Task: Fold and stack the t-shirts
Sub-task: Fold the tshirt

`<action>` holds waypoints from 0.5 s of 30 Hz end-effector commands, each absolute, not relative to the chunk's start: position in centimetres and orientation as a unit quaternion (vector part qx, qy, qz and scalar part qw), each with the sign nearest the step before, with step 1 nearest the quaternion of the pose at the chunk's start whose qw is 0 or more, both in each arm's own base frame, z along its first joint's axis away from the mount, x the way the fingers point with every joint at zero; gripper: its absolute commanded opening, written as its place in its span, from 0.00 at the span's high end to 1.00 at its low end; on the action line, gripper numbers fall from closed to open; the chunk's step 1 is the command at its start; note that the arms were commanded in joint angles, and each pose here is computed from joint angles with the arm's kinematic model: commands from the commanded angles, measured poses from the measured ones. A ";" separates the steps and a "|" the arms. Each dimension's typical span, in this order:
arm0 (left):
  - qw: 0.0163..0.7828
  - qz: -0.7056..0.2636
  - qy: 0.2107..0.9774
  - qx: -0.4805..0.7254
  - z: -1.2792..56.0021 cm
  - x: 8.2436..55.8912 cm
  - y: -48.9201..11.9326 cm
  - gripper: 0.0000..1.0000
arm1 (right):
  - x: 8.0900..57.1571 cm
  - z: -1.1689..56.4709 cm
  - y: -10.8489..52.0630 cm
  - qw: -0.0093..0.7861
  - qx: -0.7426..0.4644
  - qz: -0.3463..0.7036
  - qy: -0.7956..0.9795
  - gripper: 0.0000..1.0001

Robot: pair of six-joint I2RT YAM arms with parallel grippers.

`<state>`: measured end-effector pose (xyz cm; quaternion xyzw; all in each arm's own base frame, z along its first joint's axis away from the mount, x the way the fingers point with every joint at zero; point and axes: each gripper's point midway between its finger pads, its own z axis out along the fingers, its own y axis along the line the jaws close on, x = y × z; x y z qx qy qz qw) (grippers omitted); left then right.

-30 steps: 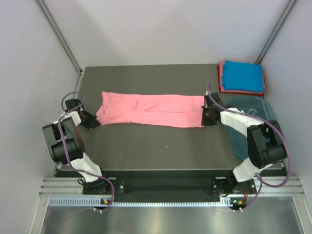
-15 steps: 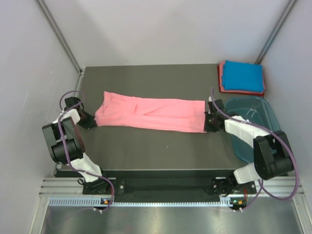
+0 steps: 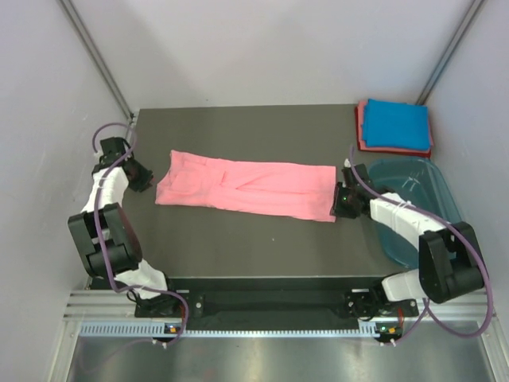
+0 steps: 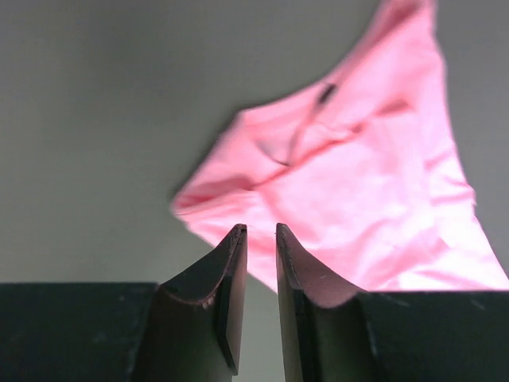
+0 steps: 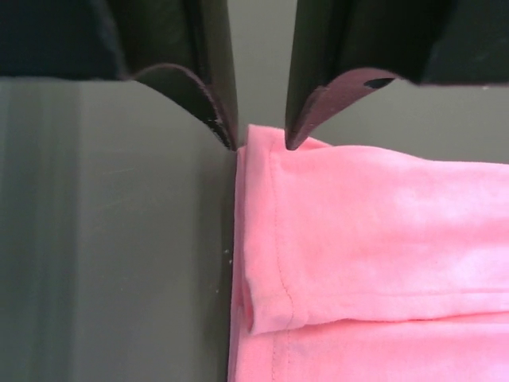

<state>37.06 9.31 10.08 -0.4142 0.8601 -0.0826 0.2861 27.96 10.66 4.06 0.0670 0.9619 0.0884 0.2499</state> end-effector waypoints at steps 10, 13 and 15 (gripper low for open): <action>0.305 -0.168 0.898 -0.268 10.5 46.9 3.9 0.64 | 31.4 12.4 14.5 0.338 0.017 0.180 0.924 0.60; 0.301 -0.159 0.909 -0.242 9.5 49.2 4.6 0.62 | 34.1 13.7 14.8 0.362 -0.002 0.167 0.917 0.57; 0.288 -0.159 0.915 -0.231 8.6 49.8 4.6 0.62 | 36.7 13.7 14.5 0.368 0.004 0.150 0.918 0.57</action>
